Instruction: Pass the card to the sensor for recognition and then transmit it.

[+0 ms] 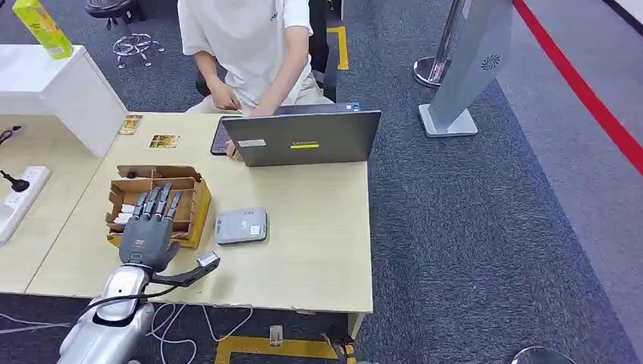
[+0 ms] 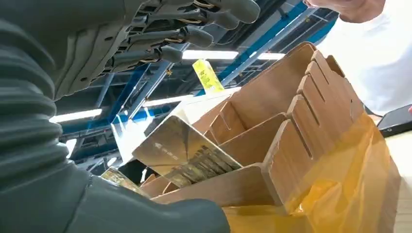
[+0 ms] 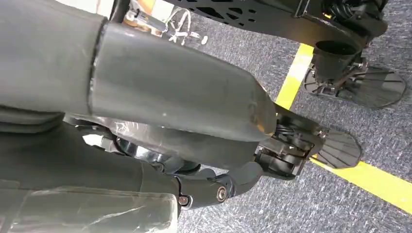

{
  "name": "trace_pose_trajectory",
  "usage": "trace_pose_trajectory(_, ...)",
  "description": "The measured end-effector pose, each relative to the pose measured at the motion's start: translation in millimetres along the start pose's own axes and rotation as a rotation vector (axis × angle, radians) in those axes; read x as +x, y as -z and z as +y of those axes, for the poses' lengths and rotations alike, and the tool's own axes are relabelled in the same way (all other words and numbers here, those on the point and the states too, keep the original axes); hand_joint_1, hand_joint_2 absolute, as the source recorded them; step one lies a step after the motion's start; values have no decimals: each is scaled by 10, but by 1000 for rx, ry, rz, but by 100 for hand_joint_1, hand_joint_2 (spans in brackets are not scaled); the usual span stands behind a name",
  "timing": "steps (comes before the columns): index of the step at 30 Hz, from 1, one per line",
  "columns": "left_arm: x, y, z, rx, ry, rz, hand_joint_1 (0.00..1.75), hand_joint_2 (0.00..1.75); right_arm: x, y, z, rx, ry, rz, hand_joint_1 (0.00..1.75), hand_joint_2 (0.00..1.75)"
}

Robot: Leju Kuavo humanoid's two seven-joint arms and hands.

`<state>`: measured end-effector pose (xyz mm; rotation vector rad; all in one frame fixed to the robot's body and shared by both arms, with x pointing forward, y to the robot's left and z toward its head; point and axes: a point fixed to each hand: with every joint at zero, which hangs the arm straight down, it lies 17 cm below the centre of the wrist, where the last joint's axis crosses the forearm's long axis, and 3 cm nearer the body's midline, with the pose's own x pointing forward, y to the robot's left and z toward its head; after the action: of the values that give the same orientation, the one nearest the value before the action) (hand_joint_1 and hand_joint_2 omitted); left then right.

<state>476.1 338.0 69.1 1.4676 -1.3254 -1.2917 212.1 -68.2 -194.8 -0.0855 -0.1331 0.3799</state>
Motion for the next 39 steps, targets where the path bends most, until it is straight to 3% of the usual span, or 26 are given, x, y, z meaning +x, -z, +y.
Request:
trace_pose_trajectory(29, 0, 0, -1, 0, 0, 0, 0, 175, 0, 1, -1, 0, 0, 0, 0, 0)
trace_pose_trajectory(30, 0, 0, -1, 0, 0, 0, 175, 175, 0, 1, -1, 0, 0, 0, 0, 0)
trace_pose_trajectory(39, -150, -4, -46, -32, -91, 43, 175, 175, 13, 0, 9, 5, -1, -9, 0, 0)
